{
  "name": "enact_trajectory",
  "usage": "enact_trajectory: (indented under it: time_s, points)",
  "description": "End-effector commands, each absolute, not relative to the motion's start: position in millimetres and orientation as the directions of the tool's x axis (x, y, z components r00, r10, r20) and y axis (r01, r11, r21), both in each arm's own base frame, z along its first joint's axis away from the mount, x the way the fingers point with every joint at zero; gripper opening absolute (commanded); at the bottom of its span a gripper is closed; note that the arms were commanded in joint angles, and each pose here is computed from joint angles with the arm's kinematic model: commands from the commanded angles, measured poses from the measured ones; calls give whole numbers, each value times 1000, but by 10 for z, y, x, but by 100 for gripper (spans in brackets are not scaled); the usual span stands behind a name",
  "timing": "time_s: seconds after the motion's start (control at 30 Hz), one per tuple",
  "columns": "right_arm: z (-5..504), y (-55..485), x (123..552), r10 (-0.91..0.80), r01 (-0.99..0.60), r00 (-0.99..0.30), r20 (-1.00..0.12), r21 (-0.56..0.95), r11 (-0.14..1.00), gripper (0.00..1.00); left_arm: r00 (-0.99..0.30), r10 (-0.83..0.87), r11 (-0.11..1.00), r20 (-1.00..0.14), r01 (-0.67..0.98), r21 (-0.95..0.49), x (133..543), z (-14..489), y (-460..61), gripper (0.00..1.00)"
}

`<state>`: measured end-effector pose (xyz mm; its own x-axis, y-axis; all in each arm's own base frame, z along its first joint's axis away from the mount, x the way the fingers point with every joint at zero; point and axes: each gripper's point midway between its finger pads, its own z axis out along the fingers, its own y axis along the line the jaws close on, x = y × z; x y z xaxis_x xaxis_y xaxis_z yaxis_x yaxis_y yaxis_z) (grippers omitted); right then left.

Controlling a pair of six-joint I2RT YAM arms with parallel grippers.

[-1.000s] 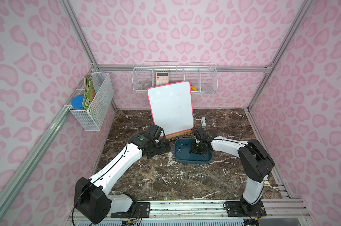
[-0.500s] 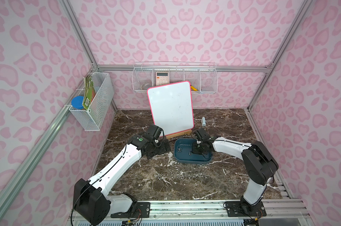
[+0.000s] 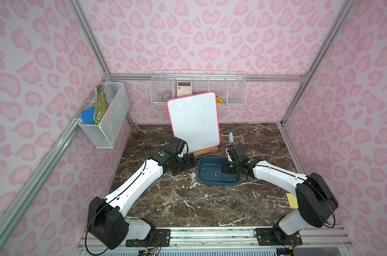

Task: Take out the wing nut from the storage box
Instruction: Pick up the wing nut from the storage box.

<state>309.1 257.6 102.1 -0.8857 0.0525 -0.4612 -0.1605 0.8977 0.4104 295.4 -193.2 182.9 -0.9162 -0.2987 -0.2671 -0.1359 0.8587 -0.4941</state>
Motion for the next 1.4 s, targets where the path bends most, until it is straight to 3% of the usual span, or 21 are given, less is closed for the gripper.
enact_trajectory:
  time_s: [0.0,0.3,0.7,1.03,1.37]
  points:
    - [1270,2650,3097,39,-238,-842,-538,435,868,2,-917,-289,826,-276,-93,-556,3063,1934,-2091,88]
    - [1679,2627,2979,53,-315,-774,-631,456,832,1,-932,-250,762,-261,-23,-648,3199,2031,-2399,77]
    - [1961,2885,2837,-17,-468,-720,-694,467,750,0,-933,-149,728,-328,121,-674,3144,2212,-2743,62]
    - [2047,3133,2770,-71,-551,-703,-708,478,683,0,-940,-107,723,-325,151,-674,3099,2181,-2840,46]
    - [2105,3203,2720,-77,-580,-699,-711,500,644,0,-947,-99,716,-307,147,-683,3113,2130,-2893,37]
